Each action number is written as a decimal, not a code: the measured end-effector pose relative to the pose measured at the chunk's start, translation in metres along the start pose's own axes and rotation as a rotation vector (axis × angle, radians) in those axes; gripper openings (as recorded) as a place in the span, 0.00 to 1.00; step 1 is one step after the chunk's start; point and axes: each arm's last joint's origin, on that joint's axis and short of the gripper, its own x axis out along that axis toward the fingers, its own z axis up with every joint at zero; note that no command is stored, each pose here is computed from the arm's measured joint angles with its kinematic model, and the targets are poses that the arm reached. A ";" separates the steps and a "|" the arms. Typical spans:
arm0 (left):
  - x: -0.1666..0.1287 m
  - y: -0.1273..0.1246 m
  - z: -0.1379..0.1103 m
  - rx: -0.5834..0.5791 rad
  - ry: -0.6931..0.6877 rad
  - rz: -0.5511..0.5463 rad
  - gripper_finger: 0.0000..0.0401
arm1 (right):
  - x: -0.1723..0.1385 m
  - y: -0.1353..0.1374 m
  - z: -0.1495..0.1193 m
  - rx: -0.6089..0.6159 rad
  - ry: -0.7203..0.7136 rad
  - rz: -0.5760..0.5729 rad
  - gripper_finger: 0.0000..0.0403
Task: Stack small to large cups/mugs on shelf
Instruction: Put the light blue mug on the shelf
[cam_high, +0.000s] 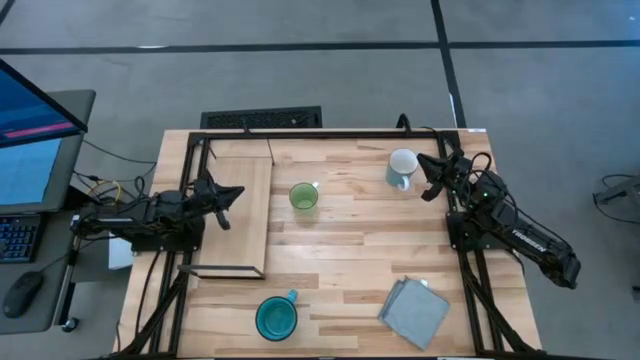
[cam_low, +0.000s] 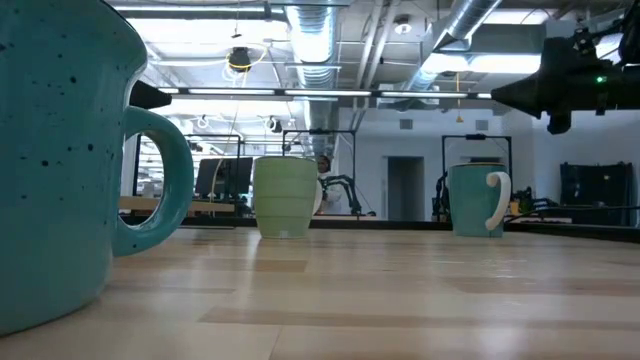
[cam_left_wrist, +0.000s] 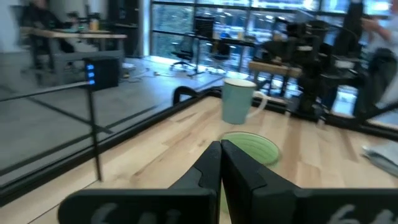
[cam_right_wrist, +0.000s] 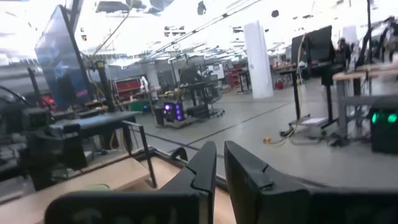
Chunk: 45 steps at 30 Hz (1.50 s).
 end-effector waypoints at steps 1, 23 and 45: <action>0.000 0.001 0.000 -0.014 -0.004 0.022 0.00 | 0.000 0.000 0.000 0.013 0.000 0.000 0.14; 0.000 0.002 0.002 0.050 -0.018 0.060 0.03 | 0.000 0.000 0.001 0.099 -0.003 0.001 0.40; 0.000 0.002 0.006 -0.074 -0.063 0.080 0.27 | 0.000 0.001 0.003 0.100 -0.019 0.005 0.57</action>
